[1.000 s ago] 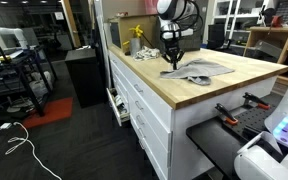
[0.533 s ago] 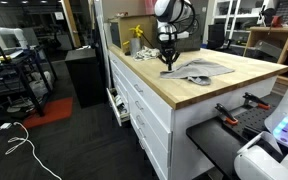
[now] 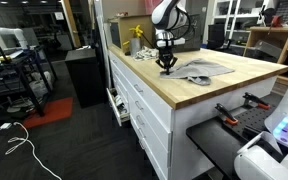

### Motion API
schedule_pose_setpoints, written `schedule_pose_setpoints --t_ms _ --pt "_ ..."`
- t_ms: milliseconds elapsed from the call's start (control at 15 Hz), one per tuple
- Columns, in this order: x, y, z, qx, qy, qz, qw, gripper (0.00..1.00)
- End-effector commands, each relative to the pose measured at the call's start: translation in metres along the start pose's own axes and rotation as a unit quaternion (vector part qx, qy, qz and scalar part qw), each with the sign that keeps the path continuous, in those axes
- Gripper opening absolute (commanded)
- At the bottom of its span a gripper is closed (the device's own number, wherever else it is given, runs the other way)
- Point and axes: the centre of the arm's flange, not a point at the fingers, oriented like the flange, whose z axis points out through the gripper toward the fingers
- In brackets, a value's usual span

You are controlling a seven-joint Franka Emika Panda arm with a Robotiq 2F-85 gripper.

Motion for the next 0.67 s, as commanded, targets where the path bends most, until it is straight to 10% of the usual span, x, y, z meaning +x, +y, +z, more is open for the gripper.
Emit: schedule_pose_setpoints --t_ms 0,600 --pt "0.020 -0.010 0.002 0.015 0.003 0.008 0.9999 0.00" --pt "0.053 -0.053 -0.058 0.045 0.066 -0.005 0.9968 0.00"
